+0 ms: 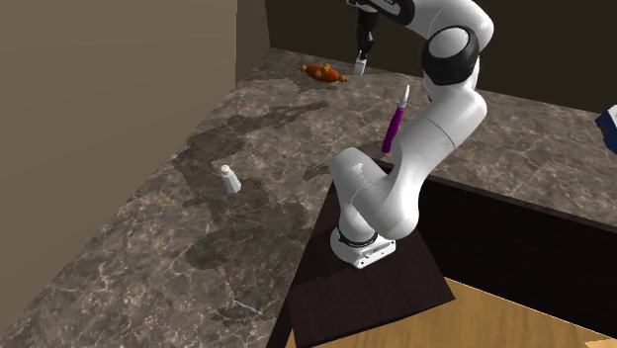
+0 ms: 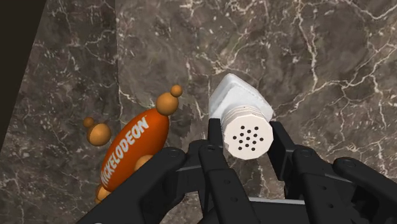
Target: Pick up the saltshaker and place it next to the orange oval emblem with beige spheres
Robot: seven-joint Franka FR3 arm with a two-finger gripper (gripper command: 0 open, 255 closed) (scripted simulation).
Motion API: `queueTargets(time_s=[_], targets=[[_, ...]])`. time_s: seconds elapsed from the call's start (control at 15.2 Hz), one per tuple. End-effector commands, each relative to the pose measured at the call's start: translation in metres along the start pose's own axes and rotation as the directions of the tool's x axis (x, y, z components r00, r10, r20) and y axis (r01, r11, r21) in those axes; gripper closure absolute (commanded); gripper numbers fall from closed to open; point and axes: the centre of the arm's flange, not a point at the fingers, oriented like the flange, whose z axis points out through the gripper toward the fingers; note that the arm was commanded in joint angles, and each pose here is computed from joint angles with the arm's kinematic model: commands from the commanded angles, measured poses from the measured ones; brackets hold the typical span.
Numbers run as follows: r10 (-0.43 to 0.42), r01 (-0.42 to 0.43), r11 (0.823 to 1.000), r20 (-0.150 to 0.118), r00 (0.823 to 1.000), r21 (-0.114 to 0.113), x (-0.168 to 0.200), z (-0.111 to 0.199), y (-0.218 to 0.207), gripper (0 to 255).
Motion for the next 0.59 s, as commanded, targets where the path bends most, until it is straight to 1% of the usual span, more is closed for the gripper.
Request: queueTargets(time_s=[0.0, 0.53], targets=[[0.0, 0.0, 1.0, 0.0, 1.0, 0.0, -0.001, 0.011, 0.0, 255], [0.0, 0.0, 1.0, 0.0, 1.0, 0.0, -0.002, 0.054, -0.001, 255]])
